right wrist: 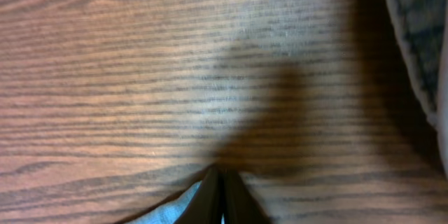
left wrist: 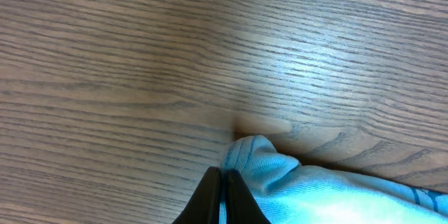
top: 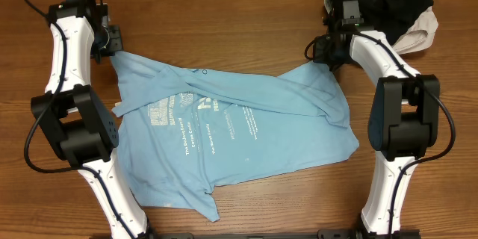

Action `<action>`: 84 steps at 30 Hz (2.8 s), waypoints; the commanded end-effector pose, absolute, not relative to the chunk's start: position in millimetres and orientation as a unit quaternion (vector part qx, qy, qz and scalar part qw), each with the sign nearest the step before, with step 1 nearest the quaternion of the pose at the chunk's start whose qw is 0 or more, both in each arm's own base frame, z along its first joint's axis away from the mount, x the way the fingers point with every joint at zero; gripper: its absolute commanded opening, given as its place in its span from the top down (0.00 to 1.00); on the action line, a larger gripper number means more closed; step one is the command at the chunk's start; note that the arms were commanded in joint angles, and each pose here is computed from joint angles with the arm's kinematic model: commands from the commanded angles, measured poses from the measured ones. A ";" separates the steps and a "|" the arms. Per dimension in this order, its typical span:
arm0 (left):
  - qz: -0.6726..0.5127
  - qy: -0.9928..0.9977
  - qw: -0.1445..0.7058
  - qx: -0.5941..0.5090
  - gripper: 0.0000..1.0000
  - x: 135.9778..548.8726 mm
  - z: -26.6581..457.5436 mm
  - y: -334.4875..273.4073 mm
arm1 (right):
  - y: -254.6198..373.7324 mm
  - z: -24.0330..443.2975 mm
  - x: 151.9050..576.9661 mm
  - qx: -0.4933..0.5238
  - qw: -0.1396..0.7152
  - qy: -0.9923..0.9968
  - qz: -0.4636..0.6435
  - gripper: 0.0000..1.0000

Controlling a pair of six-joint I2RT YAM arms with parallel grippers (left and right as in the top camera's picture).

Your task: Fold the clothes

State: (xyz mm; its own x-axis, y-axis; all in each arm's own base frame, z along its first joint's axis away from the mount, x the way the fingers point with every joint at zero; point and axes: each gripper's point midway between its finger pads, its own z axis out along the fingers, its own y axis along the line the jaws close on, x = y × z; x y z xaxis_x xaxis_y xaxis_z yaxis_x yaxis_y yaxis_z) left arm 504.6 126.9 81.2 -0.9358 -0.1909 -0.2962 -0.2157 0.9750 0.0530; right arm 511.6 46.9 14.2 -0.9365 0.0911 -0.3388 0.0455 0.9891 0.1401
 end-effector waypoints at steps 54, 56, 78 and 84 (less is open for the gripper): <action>-0.058 0.961 0.267 0.042 0.00 582.5 107.2 26.4 | 50.4 134.3 509.1 0.075 0.178 0.972 0.136 0.37; -0.057 0.961 0.266 0.056 0.01 584.3 98.3 20.3 | 52.1 131.5 502.0 0.074 0.163 0.975 0.134 0.37; -0.062 0.961 0.264 0.062 0.25 609.3 28.3 -3.5 | 53.5 127.1 489.2 0.076 0.136 0.979 0.132 0.38; -0.065 0.962 0.261 0.052 0.36 608.5 27.8 -3.8 | 53.5 127.1 489.1 0.076 0.136 0.979 0.132 0.38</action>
